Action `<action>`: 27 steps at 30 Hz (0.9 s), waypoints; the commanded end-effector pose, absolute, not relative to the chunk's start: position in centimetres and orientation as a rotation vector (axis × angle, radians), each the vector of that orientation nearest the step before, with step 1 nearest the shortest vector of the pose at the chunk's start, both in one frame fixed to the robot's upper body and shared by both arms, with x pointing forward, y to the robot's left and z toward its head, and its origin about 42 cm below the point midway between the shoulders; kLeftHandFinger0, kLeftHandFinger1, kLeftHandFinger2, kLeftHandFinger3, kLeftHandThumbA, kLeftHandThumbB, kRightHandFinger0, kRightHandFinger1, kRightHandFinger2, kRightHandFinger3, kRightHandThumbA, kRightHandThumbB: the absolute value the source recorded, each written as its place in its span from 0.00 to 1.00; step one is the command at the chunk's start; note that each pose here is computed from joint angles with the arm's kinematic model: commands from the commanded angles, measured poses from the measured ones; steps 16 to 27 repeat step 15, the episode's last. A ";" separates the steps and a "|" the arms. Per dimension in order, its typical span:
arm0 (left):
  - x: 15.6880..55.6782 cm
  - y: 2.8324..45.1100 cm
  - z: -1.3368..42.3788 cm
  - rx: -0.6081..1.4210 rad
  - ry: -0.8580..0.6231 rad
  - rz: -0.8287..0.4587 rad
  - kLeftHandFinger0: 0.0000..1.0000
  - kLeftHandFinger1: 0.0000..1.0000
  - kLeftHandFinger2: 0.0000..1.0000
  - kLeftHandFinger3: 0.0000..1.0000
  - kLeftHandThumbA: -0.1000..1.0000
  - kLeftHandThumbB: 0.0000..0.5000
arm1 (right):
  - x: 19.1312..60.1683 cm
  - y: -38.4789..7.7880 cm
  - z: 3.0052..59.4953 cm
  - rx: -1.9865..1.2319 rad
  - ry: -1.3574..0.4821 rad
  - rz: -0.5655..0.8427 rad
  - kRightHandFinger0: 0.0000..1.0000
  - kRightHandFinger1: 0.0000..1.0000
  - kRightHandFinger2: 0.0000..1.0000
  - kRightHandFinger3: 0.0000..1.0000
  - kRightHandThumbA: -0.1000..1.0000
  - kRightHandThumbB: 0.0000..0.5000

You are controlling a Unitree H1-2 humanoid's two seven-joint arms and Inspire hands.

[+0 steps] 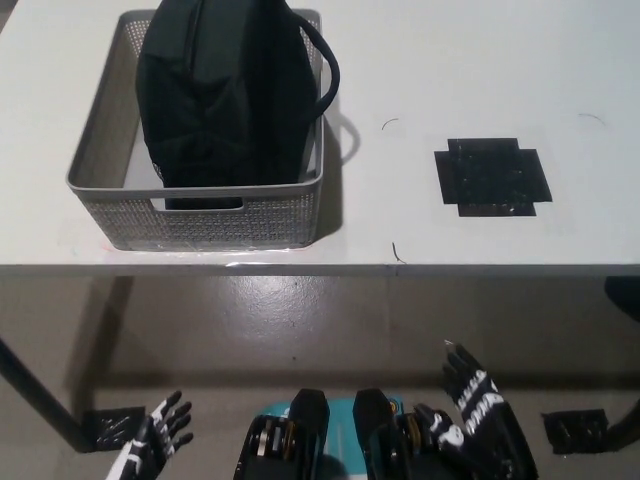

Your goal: Use both hands to pick up a lunch bag on the right hand side and place it into a container on the left hand side

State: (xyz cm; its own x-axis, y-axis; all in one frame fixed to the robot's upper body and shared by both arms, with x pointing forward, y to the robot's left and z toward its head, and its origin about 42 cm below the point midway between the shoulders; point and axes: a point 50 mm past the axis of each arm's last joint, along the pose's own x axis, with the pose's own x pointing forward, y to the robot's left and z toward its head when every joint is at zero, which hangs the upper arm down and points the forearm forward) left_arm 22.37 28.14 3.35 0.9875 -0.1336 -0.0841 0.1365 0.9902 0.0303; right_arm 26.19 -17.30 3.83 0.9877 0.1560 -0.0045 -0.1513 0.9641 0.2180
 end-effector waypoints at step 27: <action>23.8 28.0 5.0 0.022 -0.034 -0.107 1.00 1.00 1.00 1.00 1.00 0.49 | 27.2 -17.1 5.7 0.204 -0.117 0.169 1.00 1.00 1.00 1.00 1.00 0.48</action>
